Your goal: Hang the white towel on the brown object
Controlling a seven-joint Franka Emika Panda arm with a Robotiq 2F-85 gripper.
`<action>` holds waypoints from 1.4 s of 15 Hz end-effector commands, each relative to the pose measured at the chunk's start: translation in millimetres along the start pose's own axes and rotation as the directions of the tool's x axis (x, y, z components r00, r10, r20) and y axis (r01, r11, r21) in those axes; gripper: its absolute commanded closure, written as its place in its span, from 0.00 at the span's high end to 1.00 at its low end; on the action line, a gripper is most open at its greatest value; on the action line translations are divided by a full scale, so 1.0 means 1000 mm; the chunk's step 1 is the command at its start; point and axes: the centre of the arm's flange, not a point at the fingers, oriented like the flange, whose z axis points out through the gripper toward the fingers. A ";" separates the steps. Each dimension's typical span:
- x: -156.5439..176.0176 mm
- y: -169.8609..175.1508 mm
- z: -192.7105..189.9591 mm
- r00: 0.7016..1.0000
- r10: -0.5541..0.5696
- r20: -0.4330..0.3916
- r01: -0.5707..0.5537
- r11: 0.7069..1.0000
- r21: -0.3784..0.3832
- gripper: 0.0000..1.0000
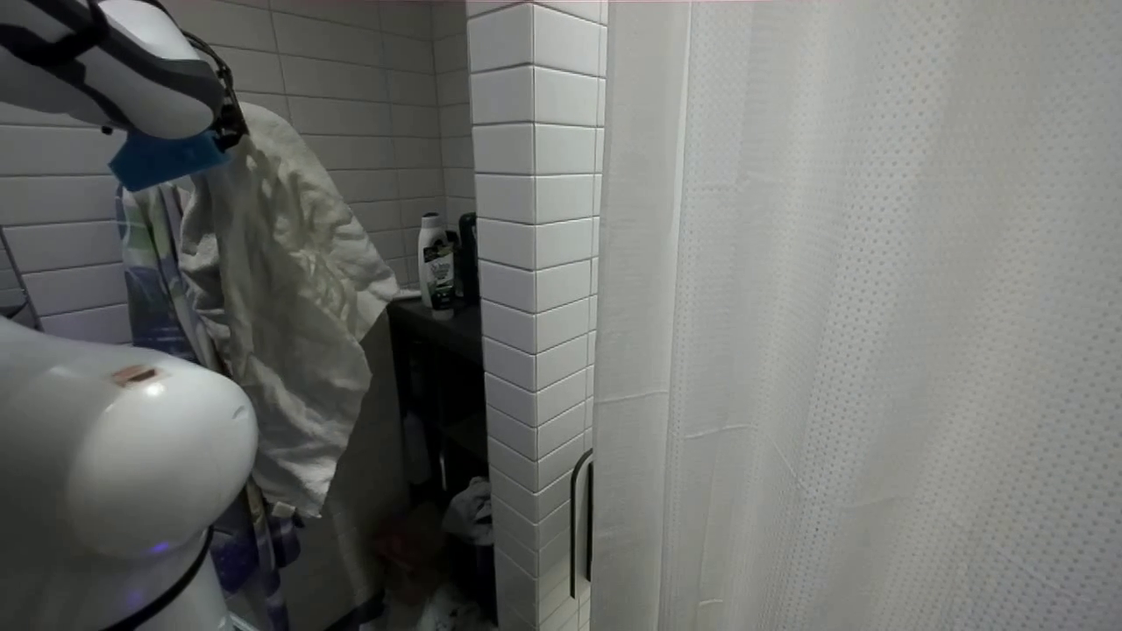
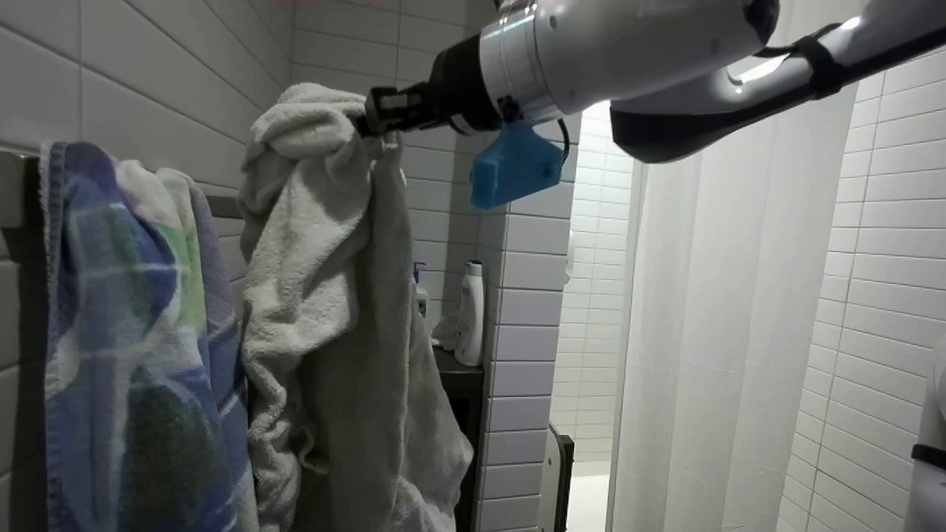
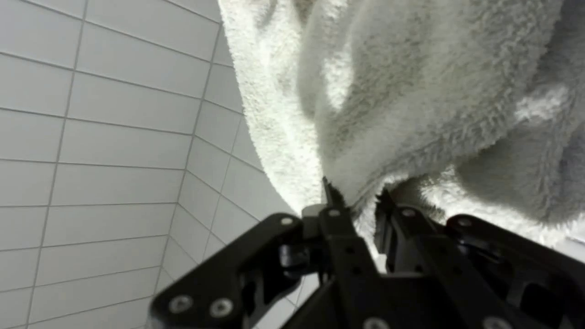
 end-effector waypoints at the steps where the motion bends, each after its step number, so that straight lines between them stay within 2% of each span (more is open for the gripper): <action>1: 0.013 -0.020 0.015 1.000 -0.020 -0.023 0.021 0.999 0.041 0.04; 7: 0.018 -0.042 0.017 0.998 -0.054 -0.032 0.056 0.996 0.063 0.04; 11: 0.020 -0.040 0.017 0.997 -0.071 -0.041 0.073 0.997 0.039 0.04; 15: 0.010 -0.037 0.030 0.997 -0.069 -0.015 0.070 0.997 0.022 0.04; 21: 0.023 -0.038 0.029 0.997 -0.066 -0.041 0.066 0.998 -0.007 0.04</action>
